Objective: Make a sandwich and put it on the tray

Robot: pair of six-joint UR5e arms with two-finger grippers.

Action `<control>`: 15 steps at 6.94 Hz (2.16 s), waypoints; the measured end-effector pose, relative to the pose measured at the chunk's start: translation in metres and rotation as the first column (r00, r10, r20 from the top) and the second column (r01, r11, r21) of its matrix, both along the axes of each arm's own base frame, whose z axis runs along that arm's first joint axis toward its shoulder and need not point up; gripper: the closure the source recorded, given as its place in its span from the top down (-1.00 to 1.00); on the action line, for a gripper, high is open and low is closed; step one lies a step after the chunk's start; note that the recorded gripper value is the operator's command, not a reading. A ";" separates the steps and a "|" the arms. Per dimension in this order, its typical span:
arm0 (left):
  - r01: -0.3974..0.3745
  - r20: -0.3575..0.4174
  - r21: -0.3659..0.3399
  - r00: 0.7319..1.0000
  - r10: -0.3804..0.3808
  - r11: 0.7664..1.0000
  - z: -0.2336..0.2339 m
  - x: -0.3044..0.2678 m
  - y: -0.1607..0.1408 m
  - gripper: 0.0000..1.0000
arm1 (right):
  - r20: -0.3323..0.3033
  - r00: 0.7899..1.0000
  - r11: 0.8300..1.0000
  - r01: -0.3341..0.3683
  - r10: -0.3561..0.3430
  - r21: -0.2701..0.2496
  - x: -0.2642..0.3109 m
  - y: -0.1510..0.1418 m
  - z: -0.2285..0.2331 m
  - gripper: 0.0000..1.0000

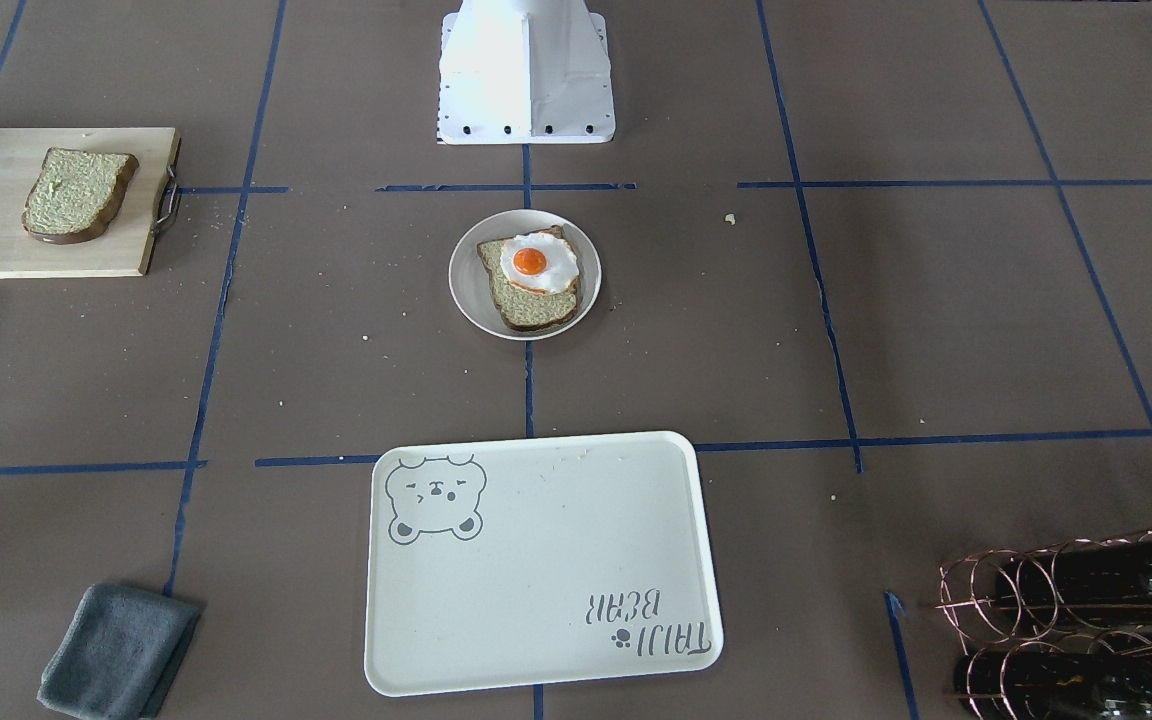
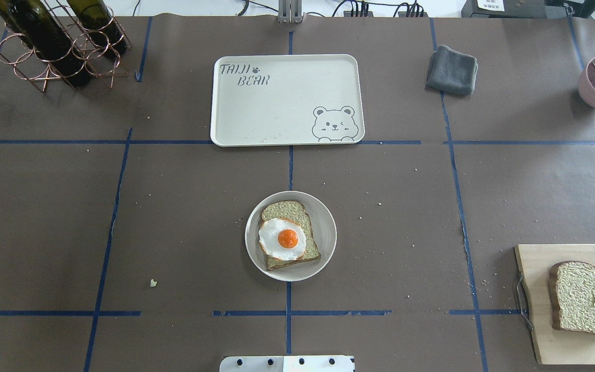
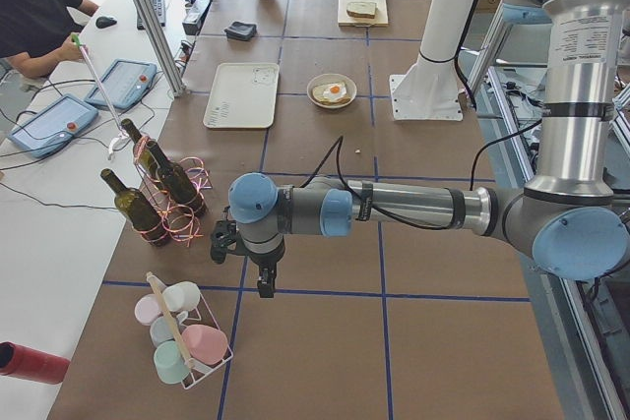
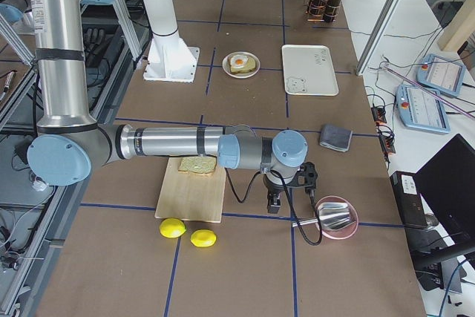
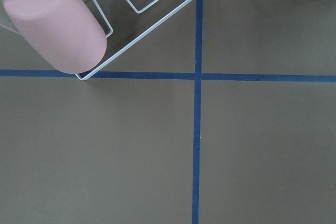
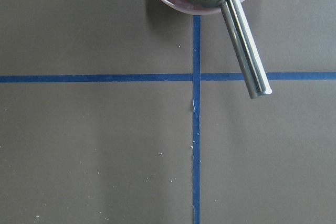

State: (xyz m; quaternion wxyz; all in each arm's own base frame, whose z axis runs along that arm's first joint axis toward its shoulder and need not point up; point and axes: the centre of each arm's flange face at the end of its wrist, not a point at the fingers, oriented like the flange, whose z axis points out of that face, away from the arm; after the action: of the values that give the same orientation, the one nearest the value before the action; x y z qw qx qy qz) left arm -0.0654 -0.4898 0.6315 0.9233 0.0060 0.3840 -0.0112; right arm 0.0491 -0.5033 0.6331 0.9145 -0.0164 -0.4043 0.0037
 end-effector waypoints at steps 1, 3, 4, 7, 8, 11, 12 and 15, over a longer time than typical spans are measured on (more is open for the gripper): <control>0.000 0.000 0.003 1.000 0.000 1.000 -0.001 0.000 0.000 1.00 | 0.000 1.000 1.000 0.000 0.000 0.003 0.000 -0.001 -0.001 1.00; -0.002 0.001 0.027 1.000 0.002 1.000 -0.010 0.000 -0.005 1.00 | -0.001 1.000 1.000 -0.001 0.001 0.006 0.000 -0.002 -0.004 1.00; -0.004 -0.001 0.058 1.000 0.004 0.998 -0.023 0.001 -0.015 1.00 | 0.000 1.000 1.000 -0.004 0.004 0.012 0.000 -0.004 -0.008 1.00; -0.059 -0.002 0.221 0.998 0.061 0.973 -0.079 0.032 -0.053 1.00 | 0.010 1.000 0.997 -0.004 0.003 0.076 -0.003 -0.024 -0.045 1.00; -0.102 -0.004 0.293 0.994 0.108 0.951 -0.102 0.059 -0.063 1.00 | 0.015 1.000 0.995 -0.002 0.001 0.103 -0.005 -0.035 -0.060 1.00; -0.219 -0.035 0.402 0.967 0.254 0.889 -0.169 0.157 -0.087 1.00 | 0.107 0.994 0.998 0.009 -0.016 0.067 -0.028 -0.018 -0.058 1.00; -0.214 -0.064 0.408 0.963 0.262 0.887 -0.198 0.192 -0.088 1.00 | 0.115 0.993 0.998 0.005 -0.013 0.066 -0.038 0.001 -0.051 1.00; -0.126 -0.178 0.348 0.964 0.197 0.929 -0.267 0.285 -0.057 1.00 | 0.124 0.987 0.993 -0.104 0.098 0.048 -0.084 0.066 -0.023 1.00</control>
State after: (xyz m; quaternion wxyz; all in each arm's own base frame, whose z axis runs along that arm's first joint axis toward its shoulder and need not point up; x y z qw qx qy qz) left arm 0.2191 -0.5464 0.3649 0.8608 0.1292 0.4748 0.1299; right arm -0.0350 -0.4375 0.6097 0.8870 0.0288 -0.4593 0.0380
